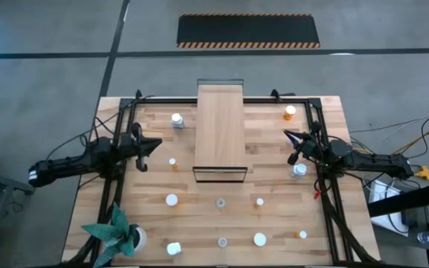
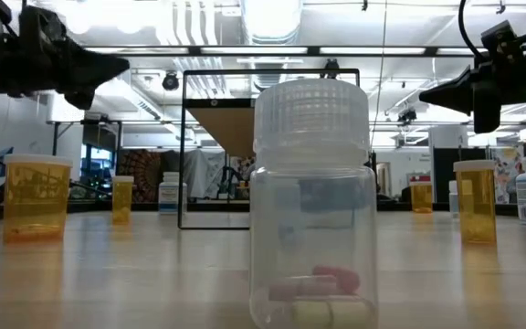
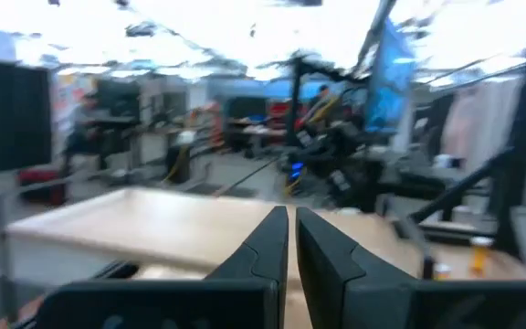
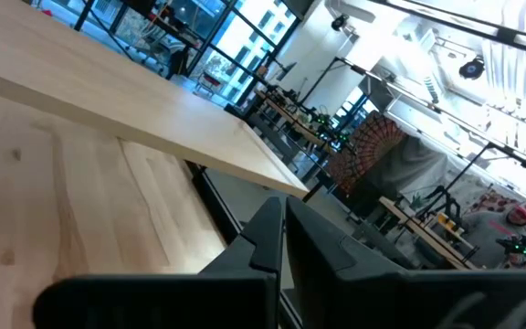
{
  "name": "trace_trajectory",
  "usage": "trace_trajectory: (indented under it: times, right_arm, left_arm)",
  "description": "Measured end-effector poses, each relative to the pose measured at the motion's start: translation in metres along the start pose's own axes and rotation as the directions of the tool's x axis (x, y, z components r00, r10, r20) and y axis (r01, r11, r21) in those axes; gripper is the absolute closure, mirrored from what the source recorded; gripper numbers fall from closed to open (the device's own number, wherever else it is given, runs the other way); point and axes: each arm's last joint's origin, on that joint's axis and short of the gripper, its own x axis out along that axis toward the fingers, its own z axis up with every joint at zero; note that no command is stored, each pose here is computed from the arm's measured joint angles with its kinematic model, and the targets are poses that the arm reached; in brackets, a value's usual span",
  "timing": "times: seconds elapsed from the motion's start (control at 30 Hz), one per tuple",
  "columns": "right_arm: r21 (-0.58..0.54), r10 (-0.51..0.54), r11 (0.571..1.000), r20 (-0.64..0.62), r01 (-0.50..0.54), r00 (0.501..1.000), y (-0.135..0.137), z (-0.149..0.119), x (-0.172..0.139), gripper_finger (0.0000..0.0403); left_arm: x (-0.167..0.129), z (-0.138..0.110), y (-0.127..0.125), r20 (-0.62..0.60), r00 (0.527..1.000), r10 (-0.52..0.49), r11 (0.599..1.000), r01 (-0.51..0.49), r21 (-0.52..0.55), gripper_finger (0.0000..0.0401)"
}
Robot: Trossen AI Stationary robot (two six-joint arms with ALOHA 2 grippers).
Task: Pick and place medicine bottles onto shelf by color
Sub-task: Put the middle left big orange pill bottle on the shelf
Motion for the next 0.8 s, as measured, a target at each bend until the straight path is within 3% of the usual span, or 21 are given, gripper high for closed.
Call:
trace_trajectory:
  times: [0.1,0.23,0.53,0.63,0.8]
  right_arm:
    - [0.0,0.0,1.0,0.0,0.0,1.0,0.0,0.0,0.0,0.0394]
    - [0.0,0.0,1.0,0.0,0.0,1.0,0.0,0.0,0.0,0.0394]
    - [0.0,0.0,1.0,0.0,0.0,1.0,0.0,0.0,0.0,0.0394]
    - [0.0,0.0,1.0,0.0,0.0,1.0,0.0,0.0,0.0,0.0394]
    - [0.0,0.0,1.0,0.0,0.0,1.0,0.0,0.0,0.0,0.0394]
  left_arm:
    - [0.003,0.005,-0.002,0.047,0.997,-0.065,0.998,0.065,0.002,0.0393]
    - [0.007,0.011,-0.003,0.109,0.991,-0.08,0.997,0.077,0.031,0.0393]
    - [0.034,0.041,-0.009,0.022,0.978,-0.207,0.978,0.206,0.035,0.0393]
    - [0.045,0.051,-0.013,-0.027,0.965,-0.259,0.965,0.26,0.033,0.0393]
    - [0.058,0.065,-0.021,-0.242,0.922,-0.301,0.948,0.316,0.026,0.0393]
